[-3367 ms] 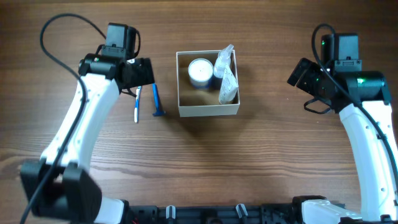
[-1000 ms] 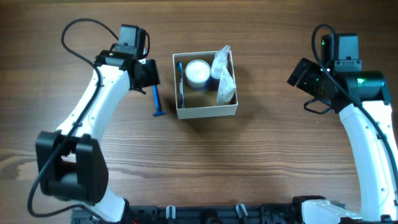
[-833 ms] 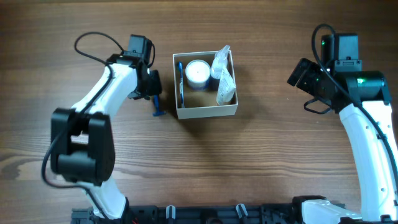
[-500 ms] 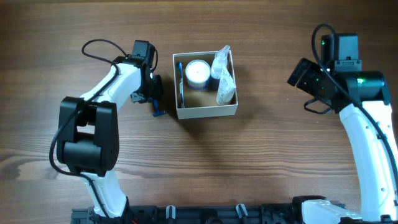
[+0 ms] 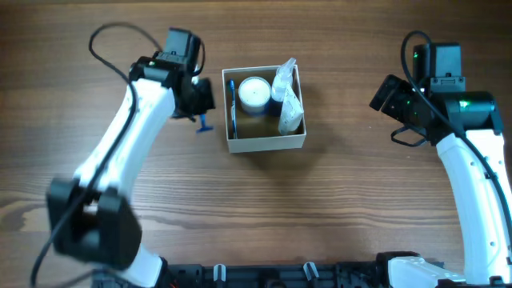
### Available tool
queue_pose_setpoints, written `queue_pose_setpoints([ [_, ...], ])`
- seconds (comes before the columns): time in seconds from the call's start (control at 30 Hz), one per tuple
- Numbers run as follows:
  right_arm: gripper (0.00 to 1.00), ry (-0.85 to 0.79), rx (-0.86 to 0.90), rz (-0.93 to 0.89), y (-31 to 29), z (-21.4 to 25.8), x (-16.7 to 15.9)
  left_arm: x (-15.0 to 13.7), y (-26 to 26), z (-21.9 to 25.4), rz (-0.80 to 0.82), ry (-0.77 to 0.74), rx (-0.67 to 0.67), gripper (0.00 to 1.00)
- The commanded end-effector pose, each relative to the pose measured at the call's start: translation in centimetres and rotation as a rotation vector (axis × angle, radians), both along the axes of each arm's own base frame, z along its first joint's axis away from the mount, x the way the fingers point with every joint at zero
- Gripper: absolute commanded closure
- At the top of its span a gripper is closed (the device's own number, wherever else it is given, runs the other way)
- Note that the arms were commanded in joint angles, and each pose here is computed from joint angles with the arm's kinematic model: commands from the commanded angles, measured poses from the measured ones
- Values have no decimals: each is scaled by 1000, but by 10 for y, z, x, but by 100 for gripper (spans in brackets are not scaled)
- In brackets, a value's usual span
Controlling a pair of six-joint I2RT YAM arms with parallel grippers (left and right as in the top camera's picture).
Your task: Pack container
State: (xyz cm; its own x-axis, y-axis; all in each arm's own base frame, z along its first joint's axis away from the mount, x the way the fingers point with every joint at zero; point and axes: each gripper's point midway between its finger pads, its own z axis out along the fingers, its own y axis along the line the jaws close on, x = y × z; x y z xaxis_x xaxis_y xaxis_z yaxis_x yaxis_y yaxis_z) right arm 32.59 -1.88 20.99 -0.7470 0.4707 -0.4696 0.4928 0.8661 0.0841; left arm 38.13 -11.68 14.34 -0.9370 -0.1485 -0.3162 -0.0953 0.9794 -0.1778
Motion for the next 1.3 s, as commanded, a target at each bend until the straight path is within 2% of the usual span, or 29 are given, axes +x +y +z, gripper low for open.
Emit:
queue_pose_setpoints([
  [0.0,0,-10,-6,-23,-3,3,2,4,-46,39,-104,-166,-12,96],
  [0.1,0,-10,-5,-23,-3,3,2,10,-64,21,-134,-168,28,96],
  [0.27,0,-10,-6,-23,-3,3,2,16,-71,-38,-138,-50,72,96],
  [0.3,0,-10,-6,-23,-3,3,2,17,-69,-41,-134,-46,74,95],
  [0.37,0,-10,-5,-23,-3,3,2,20,-65,-40,-122,-52,71,85],
  [0.4,0,-10,-6,-22,-3,3,2,20,-64,-36,-119,-56,69,67],
  [0.47,0,-10,-6,-23,-3,3,2,14,-61,-28,-119,-53,70,56],
  [0.57,0,-10,-6,-23,-3,3,2,2,-55,-3,-119,-73,63,32],
  [0.6,0,-10,-6,-23,-3,3,2,-3,-53,11,-118,-92,55,9],
  [0.63,0,-10,-6,-23,-3,3,2,-8,-51,24,-117,-111,47,0],
  [0.77,0,-10,-6,-23,-3,3,2,-38,-36,82,-111,-205,20,0],
  [0.9,0,-10,-6,-23,-3,3,2,-90,-29,154,-153,-351,-102,0],
  [1.0,0,-10,-6,-23,-3,3,2,-121,0,190,-120,-471,-81,1],
  [1.13,0,-10,-6,-23,-3,3,2,-170,32,208,-91,-531,-77,0],
  [1.27,0,-10,-6,-23,-3,3,2,-186,56,197,-38,-571,-21,0],
])
